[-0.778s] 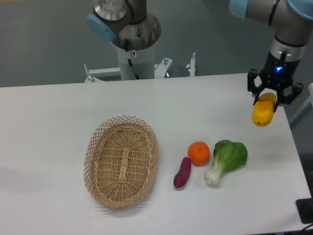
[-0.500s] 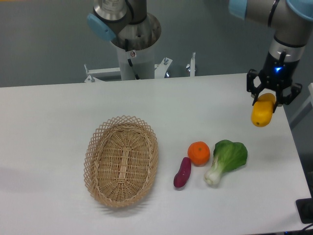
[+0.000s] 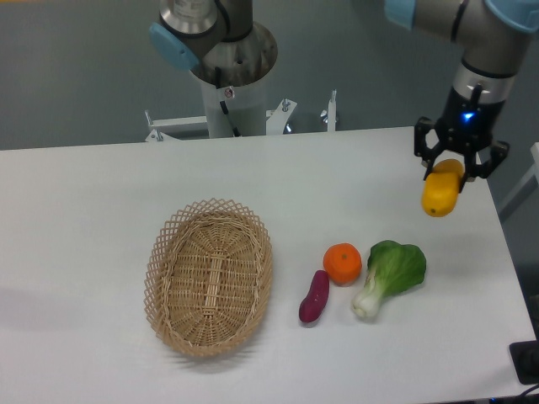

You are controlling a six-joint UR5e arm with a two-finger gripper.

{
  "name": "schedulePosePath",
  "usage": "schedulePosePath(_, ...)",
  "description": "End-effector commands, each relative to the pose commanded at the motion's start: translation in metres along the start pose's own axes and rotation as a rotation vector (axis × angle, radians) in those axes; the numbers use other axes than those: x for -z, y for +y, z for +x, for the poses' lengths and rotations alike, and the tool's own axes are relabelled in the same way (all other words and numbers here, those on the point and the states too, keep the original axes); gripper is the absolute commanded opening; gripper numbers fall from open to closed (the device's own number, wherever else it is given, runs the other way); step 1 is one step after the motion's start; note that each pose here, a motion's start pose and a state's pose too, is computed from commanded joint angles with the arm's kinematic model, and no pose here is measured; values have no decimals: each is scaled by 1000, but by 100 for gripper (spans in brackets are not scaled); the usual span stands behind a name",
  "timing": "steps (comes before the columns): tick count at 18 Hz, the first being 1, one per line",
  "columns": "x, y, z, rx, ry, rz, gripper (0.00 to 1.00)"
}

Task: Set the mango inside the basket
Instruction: 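Carry the yellow mango over the wicker basket and lower it, then open the gripper to release the mango into the basket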

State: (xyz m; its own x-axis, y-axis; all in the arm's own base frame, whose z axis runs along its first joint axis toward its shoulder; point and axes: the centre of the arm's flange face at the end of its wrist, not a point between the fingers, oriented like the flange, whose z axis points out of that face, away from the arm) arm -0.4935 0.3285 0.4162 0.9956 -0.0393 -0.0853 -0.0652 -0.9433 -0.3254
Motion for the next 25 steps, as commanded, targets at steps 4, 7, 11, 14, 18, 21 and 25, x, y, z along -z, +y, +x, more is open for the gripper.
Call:
schedulePosePath(4, -6, -42, 53, 56, 17, 8, 36)
schedulePosePath(7, -13, -91, 99, 119, 34, 22, 36)
schedulePosePath(11, -54, -131, 167, 133, 5, -1, 36)
schedulePosePath(14, -94, -149, 218, 92, -39, -74, 36)
schedulePosePath(18, -118, -165, 243, 109, -29, -90, 36)
schedulePosePath(21, -137, -170, 261, 94, -13, -124, 36)
schedulePosePath(25, -167, -173, 277, 67, 12, -175, 36)
